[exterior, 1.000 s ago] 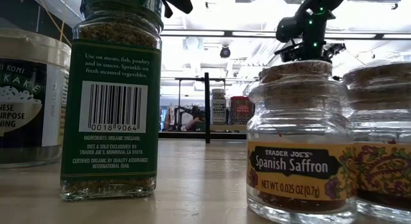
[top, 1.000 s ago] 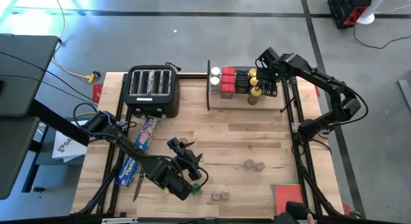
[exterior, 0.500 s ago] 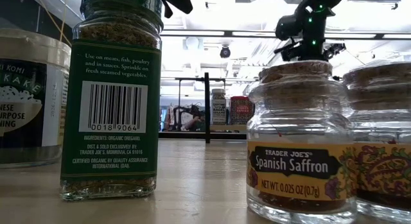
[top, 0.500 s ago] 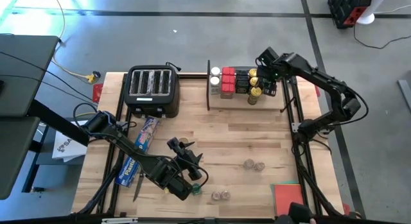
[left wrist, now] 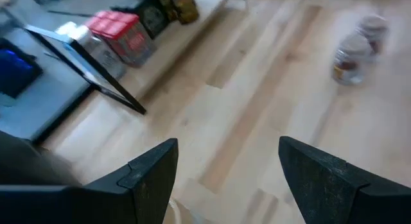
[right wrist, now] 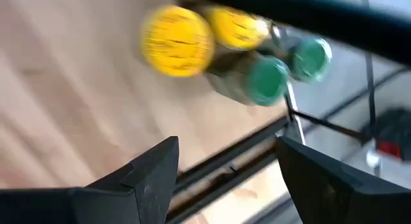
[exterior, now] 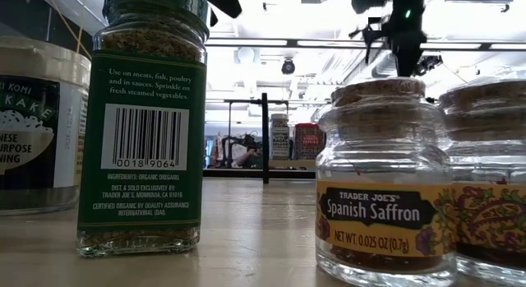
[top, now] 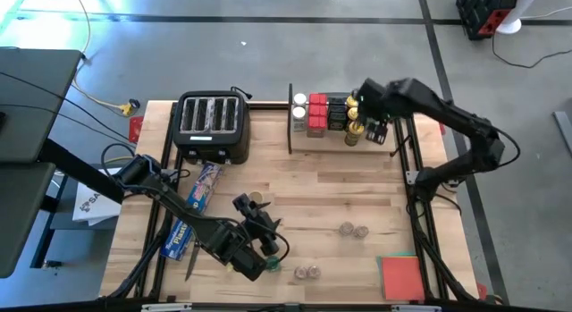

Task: Shelf spices
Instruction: Put the green seasoning bottle on the shelf aligned with the other green seasoning bottle

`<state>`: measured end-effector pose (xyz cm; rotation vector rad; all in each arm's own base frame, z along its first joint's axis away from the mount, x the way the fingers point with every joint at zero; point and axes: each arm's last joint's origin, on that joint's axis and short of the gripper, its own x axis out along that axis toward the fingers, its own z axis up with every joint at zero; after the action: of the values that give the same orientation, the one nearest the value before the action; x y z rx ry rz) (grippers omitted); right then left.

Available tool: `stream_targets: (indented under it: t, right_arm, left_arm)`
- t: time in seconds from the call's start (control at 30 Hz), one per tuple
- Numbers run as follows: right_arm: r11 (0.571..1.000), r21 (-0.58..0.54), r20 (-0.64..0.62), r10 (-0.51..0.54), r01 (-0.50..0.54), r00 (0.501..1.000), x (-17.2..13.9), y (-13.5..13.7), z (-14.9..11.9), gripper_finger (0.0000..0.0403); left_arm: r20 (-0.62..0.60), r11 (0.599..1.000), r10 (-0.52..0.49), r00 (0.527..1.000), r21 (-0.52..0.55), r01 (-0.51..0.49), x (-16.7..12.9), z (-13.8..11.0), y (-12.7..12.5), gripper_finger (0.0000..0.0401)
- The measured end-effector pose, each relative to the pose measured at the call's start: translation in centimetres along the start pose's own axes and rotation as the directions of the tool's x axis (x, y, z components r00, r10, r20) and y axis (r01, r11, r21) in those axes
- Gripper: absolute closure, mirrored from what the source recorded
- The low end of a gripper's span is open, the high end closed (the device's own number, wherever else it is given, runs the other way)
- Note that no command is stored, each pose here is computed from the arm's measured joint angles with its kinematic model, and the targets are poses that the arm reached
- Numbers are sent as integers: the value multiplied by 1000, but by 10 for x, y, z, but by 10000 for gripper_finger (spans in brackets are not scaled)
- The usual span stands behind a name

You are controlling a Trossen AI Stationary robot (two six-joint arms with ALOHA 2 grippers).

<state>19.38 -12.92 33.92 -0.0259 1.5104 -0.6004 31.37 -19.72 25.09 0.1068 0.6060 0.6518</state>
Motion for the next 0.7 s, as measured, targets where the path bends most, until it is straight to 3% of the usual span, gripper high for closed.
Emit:
stream_targets:
  t: [0.13, 0.23, 0.33, 0.43, 0.57, 0.7]
  right_arm:
    - [998, -56, 139, 27, -19, 990, -31, 40, -16, 146]
    - [997, -33, 293, 79, -73, 953, -52, 69, -32, 146]
    - [983, -17, 457, 173, -185, 872, -66, 98, -46, 146]
    - [953, -72, 573, 280, -293, 770, -72, 129, -58, 147]
    - [934, -138, 657, 336, -330, 675, -69, 170, -74, 147]
    - [928, -174, 691, 354, -331, 630, -59, 204, -88, 147]
  left_arm:
    - [-30, 997, -77, 997, -1, 77, -11, -4, -7, 135]
    - [-63, 982, -174, 983, 62, 177, -23, -9, -15, 135]
    - [-160, 921, -316, 935, 187, 343, -33, -14, -24, 135]
    - [-262, 853, -417, 870, 217, 475, -37, -18, -29, 135]
    - [-355, 837, -460, 814, 133, 531, -30, -18, -29, 135]
    - [-445, 837, -502, 742, -35, 546, -16, -14, -25, 135]
